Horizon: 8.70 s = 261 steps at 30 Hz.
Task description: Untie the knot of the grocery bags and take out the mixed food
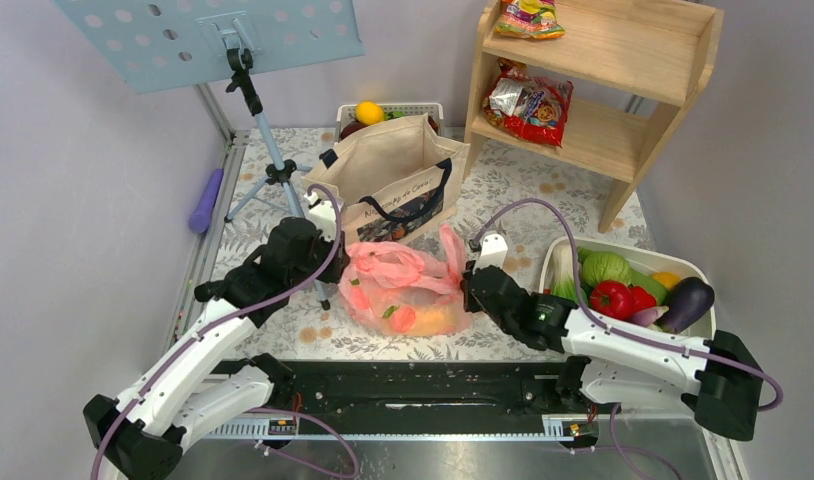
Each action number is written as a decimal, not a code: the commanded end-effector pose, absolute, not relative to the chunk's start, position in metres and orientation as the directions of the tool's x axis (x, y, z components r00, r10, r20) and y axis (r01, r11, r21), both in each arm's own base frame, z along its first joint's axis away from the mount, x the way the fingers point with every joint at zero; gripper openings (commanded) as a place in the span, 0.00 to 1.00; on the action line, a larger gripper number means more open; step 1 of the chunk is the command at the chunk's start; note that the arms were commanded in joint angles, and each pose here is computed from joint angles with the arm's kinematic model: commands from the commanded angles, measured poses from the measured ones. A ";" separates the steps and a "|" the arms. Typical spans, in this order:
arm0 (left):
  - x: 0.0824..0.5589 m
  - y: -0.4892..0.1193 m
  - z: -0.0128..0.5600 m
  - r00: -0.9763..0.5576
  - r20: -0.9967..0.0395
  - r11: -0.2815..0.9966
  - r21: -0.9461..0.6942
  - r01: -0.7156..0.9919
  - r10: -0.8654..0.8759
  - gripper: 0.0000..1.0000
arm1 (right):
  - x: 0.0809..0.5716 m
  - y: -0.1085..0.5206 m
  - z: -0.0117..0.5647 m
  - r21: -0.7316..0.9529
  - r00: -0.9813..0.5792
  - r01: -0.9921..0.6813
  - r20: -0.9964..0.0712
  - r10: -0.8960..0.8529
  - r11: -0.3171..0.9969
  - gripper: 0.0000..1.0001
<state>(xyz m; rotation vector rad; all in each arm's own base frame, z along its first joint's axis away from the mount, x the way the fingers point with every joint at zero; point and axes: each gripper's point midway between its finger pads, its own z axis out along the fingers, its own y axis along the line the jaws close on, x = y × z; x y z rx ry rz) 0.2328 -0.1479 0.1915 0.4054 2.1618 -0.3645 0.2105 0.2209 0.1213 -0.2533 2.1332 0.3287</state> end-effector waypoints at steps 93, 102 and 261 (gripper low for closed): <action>0.237 -0.176 0.284 -0.112 -0.990 0.881 0.022 0.472 0.085 0.00 | 0.269 0.250 0.211 0.097 -0.613 -0.343 -0.777 -0.144 0.934 0.26; 0.205 -0.210 0.310 -0.063 -0.998 0.724 -0.020 0.690 0.032 0.00 | 0.288 0.231 0.280 0.151 -0.524 -0.340 -0.850 -0.054 0.928 0.00; 0.273 -0.331 0.221 -0.589 -0.795 0.797 -0.259 0.546 0.145 0.00 | 0.223 0.161 0.199 0.451 -0.547 -0.095 -0.769 0.332 0.888 0.00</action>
